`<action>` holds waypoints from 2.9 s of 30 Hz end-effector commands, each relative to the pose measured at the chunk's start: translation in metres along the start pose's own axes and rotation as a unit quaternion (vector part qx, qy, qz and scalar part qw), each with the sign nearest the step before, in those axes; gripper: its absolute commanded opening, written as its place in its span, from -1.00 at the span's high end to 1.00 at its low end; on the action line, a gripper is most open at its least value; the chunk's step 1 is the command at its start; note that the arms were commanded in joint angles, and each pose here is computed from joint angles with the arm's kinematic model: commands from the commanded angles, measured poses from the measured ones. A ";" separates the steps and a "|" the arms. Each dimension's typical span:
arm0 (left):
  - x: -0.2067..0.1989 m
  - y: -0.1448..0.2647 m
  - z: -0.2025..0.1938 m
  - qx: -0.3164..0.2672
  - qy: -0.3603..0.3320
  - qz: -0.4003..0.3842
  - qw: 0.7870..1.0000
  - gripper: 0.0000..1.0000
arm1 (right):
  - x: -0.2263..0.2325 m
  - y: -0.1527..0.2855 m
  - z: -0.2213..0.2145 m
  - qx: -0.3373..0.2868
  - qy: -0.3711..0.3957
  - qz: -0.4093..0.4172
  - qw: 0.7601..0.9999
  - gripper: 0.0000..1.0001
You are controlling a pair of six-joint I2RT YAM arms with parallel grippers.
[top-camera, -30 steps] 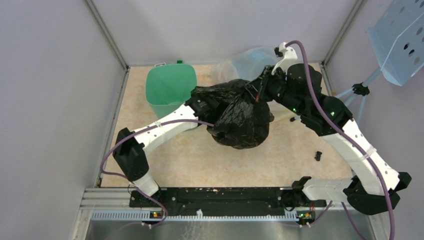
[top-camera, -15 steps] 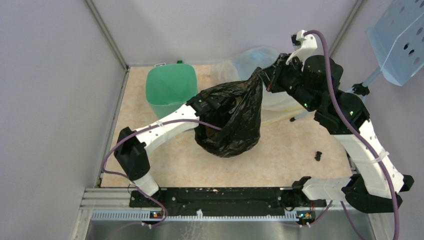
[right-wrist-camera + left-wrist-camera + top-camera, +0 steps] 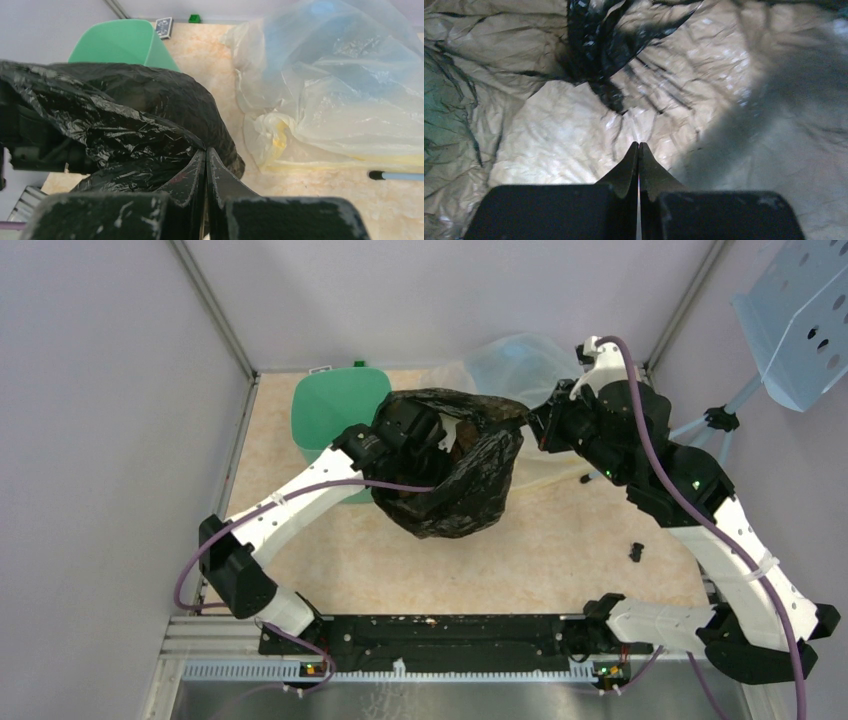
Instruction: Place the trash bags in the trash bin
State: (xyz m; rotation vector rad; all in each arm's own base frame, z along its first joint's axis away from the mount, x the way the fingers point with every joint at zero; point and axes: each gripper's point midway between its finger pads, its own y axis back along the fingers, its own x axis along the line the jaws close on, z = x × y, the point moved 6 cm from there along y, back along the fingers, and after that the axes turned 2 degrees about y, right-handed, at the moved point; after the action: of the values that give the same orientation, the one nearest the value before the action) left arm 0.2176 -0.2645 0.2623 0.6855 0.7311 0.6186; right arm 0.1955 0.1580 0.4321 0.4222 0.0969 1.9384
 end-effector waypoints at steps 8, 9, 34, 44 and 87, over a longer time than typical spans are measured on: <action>-0.023 0.046 0.011 -0.060 0.000 -0.223 0.973 0.91 | -0.021 0.007 -0.015 -0.006 0.004 -0.048 0.999 1.00; -0.028 0.048 0.009 -0.057 -0.005 -0.248 0.967 0.88 | -0.022 0.006 -0.015 -0.007 0.005 -0.052 0.999 1.00; -0.030 0.023 -0.083 0.112 -0.063 -0.113 0.985 -0.01 | -0.001 -0.004 0.025 -0.047 -0.004 -0.025 0.999 1.00; -0.060 0.075 -0.064 0.034 -0.136 -0.125 0.982 -0.28 | -0.029 -0.013 0.000 -0.004 0.007 -0.091 0.996 1.00; -0.084 0.063 -0.083 -0.249 -0.130 -0.007 0.960 -0.97 | -0.009 -0.015 -0.013 0.008 -0.032 -0.002 0.999 1.00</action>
State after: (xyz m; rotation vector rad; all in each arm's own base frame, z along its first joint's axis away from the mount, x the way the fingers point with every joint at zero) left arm 0.0716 -0.2477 0.2976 0.3184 0.4054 0.4770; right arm 0.2070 0.1570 0.4029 0.4942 0.1469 1.8968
